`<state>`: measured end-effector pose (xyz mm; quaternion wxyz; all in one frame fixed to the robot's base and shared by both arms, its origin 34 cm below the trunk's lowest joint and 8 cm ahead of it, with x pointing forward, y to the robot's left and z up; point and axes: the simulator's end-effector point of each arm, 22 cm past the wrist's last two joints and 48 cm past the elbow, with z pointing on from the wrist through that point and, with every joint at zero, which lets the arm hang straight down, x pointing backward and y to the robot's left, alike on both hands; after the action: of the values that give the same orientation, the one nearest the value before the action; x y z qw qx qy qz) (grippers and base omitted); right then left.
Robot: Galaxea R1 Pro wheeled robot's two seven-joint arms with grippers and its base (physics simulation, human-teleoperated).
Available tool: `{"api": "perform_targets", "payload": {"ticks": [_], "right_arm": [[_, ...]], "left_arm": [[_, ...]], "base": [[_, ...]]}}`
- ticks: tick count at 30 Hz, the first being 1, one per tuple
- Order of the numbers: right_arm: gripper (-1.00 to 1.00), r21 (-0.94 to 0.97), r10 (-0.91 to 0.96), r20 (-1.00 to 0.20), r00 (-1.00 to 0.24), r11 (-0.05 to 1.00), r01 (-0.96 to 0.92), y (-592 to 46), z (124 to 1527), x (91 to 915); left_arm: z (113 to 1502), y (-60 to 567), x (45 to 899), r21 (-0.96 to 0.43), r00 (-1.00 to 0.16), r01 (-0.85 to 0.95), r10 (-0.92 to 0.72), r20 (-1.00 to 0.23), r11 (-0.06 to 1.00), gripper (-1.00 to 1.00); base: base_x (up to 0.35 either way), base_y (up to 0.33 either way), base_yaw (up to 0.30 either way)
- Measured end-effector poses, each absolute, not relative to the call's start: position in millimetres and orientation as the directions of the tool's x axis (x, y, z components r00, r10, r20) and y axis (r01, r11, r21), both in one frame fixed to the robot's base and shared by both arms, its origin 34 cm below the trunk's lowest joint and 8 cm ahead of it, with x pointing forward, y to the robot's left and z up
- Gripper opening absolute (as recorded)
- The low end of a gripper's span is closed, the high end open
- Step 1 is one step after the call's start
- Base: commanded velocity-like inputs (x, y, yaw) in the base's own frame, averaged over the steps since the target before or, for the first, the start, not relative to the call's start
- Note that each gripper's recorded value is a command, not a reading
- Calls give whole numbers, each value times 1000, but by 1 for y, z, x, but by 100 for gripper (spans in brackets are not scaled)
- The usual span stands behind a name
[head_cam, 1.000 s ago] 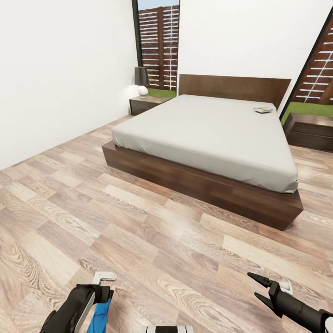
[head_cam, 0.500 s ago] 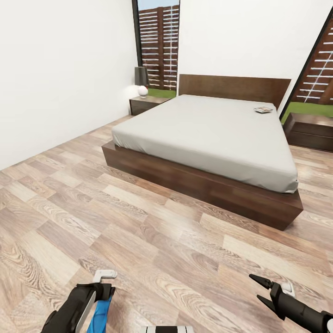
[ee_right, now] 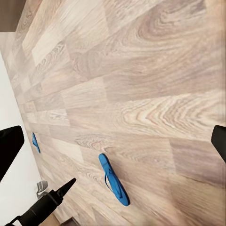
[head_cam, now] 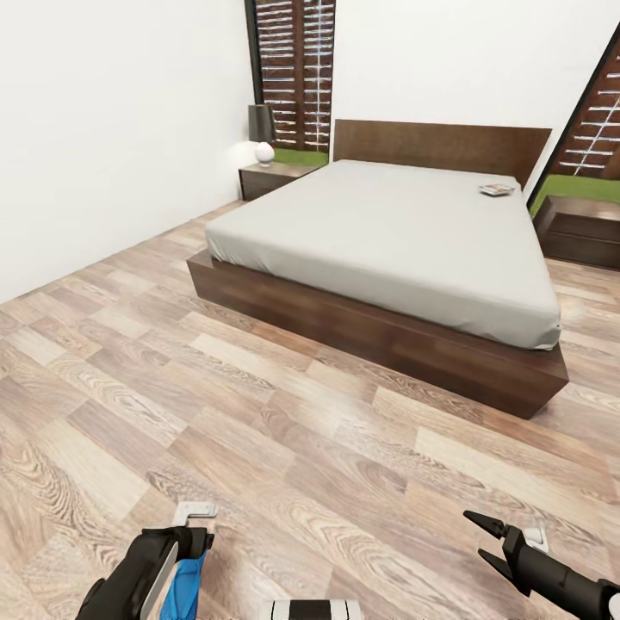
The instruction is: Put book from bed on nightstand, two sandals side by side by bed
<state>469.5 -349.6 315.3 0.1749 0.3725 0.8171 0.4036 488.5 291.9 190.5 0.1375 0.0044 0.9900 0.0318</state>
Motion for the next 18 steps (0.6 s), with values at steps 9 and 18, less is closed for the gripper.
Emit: {"api": "perform_targets", "payload": {"ticks": [9, 18], "right_arm": [[100, 772, 750, 39, -660, 397, 496, -350, 300, 463], [100, 753, 750, 64, -658, 397, 524, -350, 286, 455]], "left_arm": [[175, 292, 476, 64, -972, 2, 17, -235, 998, 100], [160, 292, 465, 64, -980, 5, 17, -201, 998, 100]], "base": [[0, 0, 0], [0, 0, 0]]}}
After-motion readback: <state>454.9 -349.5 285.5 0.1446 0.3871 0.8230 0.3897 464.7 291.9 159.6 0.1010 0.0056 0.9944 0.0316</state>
